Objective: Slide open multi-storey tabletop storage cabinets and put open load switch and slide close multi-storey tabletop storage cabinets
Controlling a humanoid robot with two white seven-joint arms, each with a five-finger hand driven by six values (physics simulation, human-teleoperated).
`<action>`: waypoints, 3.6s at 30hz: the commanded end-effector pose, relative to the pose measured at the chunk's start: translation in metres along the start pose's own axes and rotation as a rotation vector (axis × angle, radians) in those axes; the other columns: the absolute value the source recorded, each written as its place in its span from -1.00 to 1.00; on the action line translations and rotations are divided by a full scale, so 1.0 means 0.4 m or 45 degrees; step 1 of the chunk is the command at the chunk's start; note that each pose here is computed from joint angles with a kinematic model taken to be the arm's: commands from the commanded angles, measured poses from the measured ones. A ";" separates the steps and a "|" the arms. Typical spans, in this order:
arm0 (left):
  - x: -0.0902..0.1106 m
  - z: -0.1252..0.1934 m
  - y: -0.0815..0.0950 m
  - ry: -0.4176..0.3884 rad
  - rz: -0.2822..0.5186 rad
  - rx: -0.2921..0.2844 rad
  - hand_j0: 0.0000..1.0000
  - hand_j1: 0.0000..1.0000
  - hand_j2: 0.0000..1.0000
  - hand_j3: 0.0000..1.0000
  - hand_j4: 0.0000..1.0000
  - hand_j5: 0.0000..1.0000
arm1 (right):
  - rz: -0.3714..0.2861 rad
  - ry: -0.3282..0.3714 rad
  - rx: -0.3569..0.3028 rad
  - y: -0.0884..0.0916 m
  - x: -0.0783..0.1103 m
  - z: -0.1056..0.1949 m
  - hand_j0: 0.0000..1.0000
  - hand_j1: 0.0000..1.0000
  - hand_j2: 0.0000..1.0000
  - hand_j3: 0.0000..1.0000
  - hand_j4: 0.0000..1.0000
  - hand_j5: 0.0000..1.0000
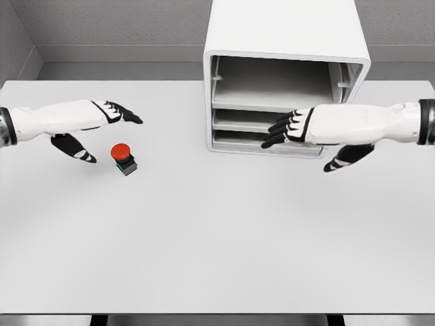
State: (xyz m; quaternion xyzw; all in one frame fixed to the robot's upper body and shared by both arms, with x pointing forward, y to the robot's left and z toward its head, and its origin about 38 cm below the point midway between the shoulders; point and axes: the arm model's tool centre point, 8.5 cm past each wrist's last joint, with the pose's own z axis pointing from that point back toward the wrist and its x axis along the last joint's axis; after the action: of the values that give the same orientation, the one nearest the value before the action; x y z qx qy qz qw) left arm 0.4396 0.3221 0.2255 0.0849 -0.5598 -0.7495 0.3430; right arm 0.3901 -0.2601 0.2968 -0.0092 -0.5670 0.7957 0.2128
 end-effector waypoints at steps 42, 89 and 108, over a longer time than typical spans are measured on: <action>0.006 -0.046 -0.047 -0.006 -0.015 -0.081 1.00 1.00 1.00 1.00 1.00 1.00 | -0.340 0.281 -0.013 -0.074 -0.134 -0.101 1.00 1.00 1.00 1.00 1.00 1.00; -0.010 -0.069 -0.068 0.030 -0.025 -0.078 -0.23 -0.23 -0.23 -0.23 -0.23 -0.23 | -0.252 0.282 0.047 -0.079 -0.121 -0.142 1.00 1.00 1.00 1.00 1.00 1.00; 0.128 -0.001 0.080 -0.156 -0.174 0.049 -0.23 -0.23 -0.23 -0.23 -0.23 -0.23 | -0.305 0.329 0.100 -0.037 -0.154 -0.169 1.00 1.00 1.00 1.00 1.00 1.00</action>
State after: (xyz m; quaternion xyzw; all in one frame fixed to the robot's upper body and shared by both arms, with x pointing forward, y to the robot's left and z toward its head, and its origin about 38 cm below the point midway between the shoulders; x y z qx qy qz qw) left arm 0.4153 0.2855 0.2661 0.0846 -0.5849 -0.7660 0.2529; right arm 0.4692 -0.2174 0.2739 -0.0366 -0.5027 0.7762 0.3787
